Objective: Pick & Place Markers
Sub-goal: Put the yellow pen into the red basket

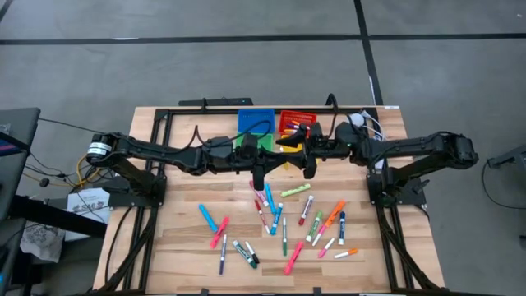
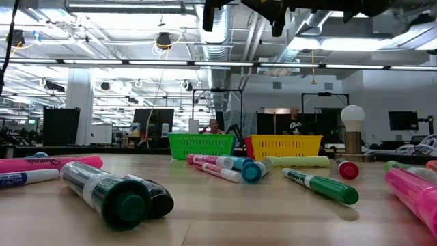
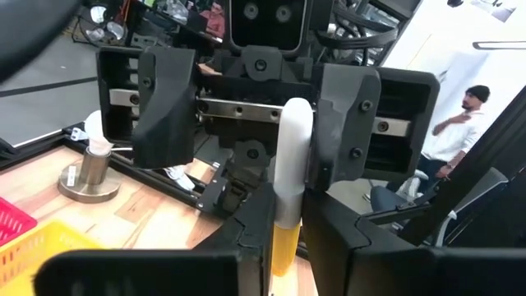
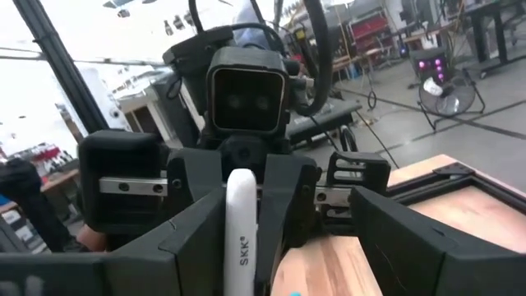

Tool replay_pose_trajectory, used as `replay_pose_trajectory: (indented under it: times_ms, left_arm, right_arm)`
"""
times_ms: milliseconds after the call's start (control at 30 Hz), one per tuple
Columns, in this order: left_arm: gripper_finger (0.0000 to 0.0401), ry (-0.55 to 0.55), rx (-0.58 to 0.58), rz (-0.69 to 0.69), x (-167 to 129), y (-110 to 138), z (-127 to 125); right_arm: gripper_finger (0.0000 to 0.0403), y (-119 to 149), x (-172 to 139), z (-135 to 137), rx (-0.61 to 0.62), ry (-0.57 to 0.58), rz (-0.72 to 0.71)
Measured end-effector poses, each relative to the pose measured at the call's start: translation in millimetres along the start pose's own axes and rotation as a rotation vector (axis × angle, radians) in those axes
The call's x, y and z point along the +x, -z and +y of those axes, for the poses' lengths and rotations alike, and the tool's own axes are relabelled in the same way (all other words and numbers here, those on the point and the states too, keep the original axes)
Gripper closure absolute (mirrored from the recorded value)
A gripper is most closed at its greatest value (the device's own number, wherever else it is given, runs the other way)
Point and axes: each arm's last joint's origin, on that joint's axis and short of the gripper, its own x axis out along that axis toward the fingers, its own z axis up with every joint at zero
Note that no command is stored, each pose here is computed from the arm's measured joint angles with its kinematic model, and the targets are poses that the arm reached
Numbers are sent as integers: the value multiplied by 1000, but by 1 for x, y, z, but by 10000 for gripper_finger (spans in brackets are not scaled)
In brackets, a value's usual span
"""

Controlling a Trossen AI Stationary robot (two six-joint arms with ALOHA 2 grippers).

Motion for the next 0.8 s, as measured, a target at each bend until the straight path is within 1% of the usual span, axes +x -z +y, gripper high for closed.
replay_pose_trajectory:
  times_ms: [133, 233, 367, 667, 767, 800]
  left_arm:
    - [347, -5, 1, 2, 0, 0, 0]
    - [345, -5, 1, 4, 0, 0, 0]
    - [344, -7, 1, 6, 0, 1, 1]
    - [342, -9, 1, 10, 0, 1, 1]
    - [341, -10, 5, 10, 0, 1, 1]
    - [340, -10, 6, 10, 0, 1, 1]
  right_arm:
    - [169, -2, 0, -3, 1, 6, 7]
    - [190, -2, 0, -2, 2, 1, 8]
    - [234, -1, 0, -1, 2, -4, 9]
    - [349, -1, 0, 1, 2, -32, 14]
    - [375, -1, 0, 1, 6, -41, 17]
    - [376, -1, 0, 1, 5, -43, 18]
